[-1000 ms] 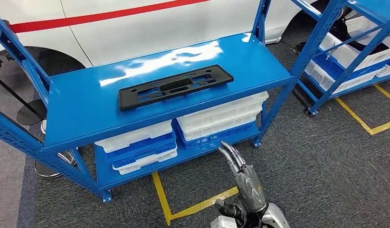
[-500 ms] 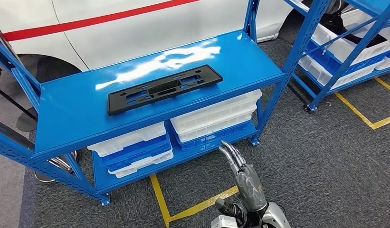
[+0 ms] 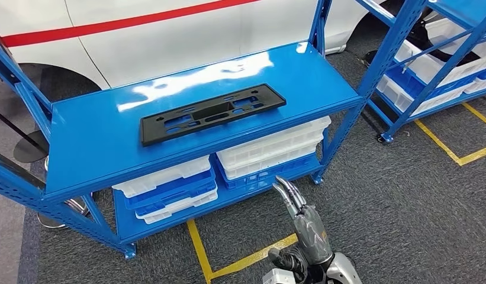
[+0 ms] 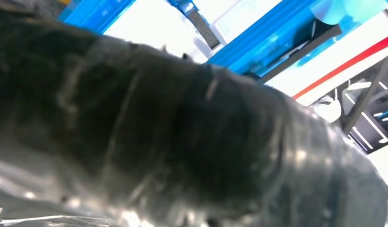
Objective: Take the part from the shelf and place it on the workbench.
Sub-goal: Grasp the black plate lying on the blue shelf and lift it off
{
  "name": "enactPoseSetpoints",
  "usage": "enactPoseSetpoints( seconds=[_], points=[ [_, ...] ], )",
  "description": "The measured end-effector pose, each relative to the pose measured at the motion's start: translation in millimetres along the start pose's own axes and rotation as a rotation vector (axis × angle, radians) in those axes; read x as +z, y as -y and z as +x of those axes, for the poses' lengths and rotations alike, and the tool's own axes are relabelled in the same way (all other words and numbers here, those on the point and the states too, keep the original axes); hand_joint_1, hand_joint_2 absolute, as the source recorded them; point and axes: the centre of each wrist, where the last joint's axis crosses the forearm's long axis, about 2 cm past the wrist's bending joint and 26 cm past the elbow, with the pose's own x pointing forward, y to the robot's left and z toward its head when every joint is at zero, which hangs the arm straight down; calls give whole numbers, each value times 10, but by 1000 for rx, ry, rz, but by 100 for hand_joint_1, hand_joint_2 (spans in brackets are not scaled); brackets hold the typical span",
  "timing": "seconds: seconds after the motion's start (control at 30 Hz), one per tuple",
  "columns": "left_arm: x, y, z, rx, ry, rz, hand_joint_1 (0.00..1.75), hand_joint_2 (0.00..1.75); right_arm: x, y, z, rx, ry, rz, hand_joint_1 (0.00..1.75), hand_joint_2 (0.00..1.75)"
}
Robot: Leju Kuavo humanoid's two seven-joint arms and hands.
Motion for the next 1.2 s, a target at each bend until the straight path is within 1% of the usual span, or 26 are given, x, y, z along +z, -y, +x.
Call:
enactPoseSetpoints(
  seconds=[1.2],
  points=[
    [-7,-35,-5,-12,-5,9,0,0,20,-14,-5,-3,-1,0,0,0]
  ],
)
